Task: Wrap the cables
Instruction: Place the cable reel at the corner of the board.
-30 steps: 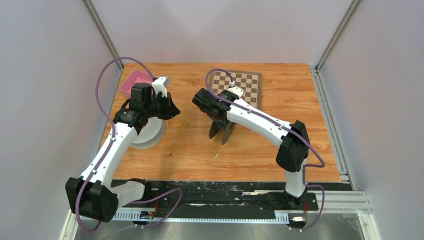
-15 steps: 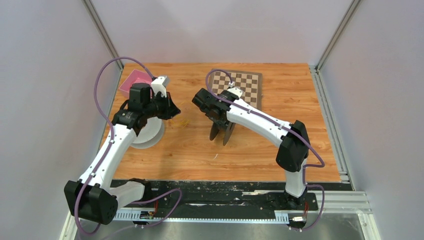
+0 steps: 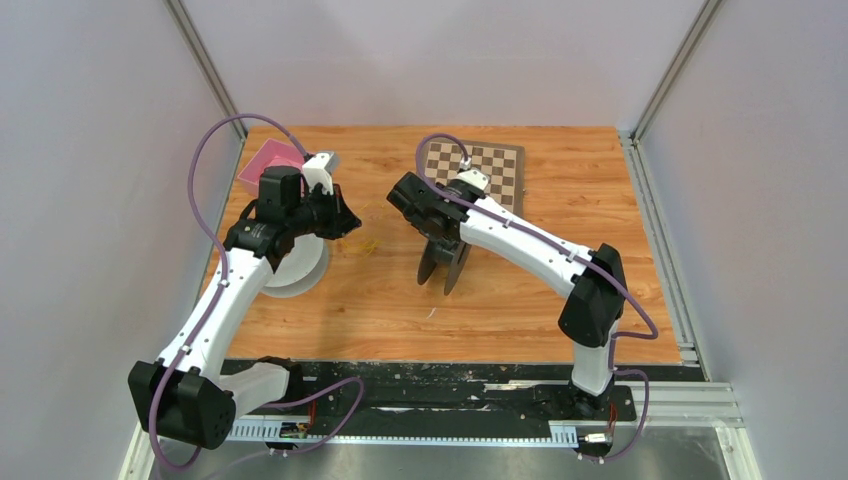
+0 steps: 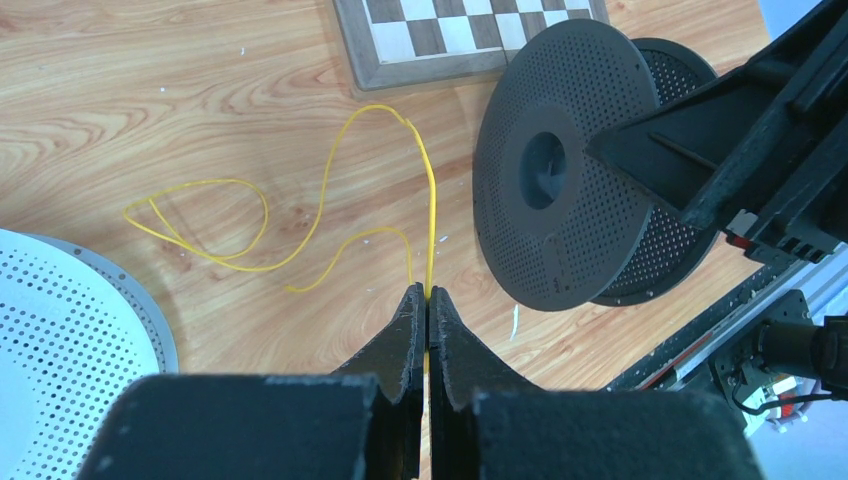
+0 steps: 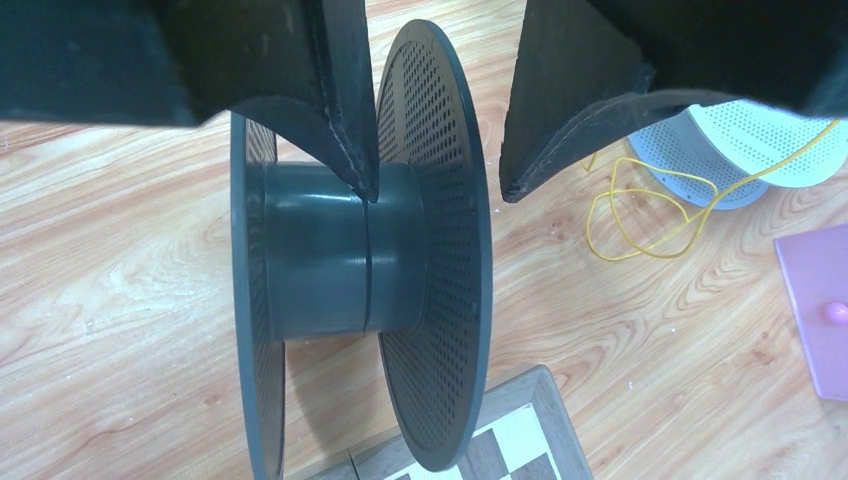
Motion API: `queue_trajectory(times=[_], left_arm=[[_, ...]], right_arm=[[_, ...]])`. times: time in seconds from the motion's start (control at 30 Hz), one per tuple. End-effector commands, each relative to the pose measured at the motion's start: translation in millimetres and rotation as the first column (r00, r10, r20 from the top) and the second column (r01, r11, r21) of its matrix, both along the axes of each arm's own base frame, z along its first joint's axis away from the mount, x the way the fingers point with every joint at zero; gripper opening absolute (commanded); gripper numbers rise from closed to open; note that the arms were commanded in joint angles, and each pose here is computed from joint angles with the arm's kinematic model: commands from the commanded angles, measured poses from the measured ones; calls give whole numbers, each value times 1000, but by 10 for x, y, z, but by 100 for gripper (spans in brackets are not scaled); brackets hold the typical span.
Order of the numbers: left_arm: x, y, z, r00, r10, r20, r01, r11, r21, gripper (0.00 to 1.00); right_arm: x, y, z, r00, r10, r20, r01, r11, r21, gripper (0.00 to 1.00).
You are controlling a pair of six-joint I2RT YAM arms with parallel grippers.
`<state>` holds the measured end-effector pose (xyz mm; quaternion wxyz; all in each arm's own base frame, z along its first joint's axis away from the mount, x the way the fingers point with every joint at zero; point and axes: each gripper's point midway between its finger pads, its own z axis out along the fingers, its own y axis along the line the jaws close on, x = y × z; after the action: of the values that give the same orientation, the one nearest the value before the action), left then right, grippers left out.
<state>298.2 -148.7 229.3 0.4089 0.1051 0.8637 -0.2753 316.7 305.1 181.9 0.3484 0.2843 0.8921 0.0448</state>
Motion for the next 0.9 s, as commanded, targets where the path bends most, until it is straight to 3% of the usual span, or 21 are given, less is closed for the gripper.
queue_trajectory(times=[0.0,0.47,0.57,0.8,0.87], left_arm=[[22,-31,124,999,-16,50,16,1000,-16,0],[25,-29,124,999,-13,49,14,1000,-15,0],[22,-32,115,999,-15,46,16,1000,-16,0],[23,-37,115,999,-16,44,17,1000,-17,0],[25,-39,116,999,-17,44,17,1000,-17,0]], right_arm=[[77,-24,380,995,-1,96,-4,999,51,47],[109,-18,406,993,13,115,-18,999,43,41],[115,-15,394,993,14,116,-18,999,39,33],[119,-8,385,993,17,117,-21,999,38,27],[121,-9,392,993,16,118,-21,999,40,21]])
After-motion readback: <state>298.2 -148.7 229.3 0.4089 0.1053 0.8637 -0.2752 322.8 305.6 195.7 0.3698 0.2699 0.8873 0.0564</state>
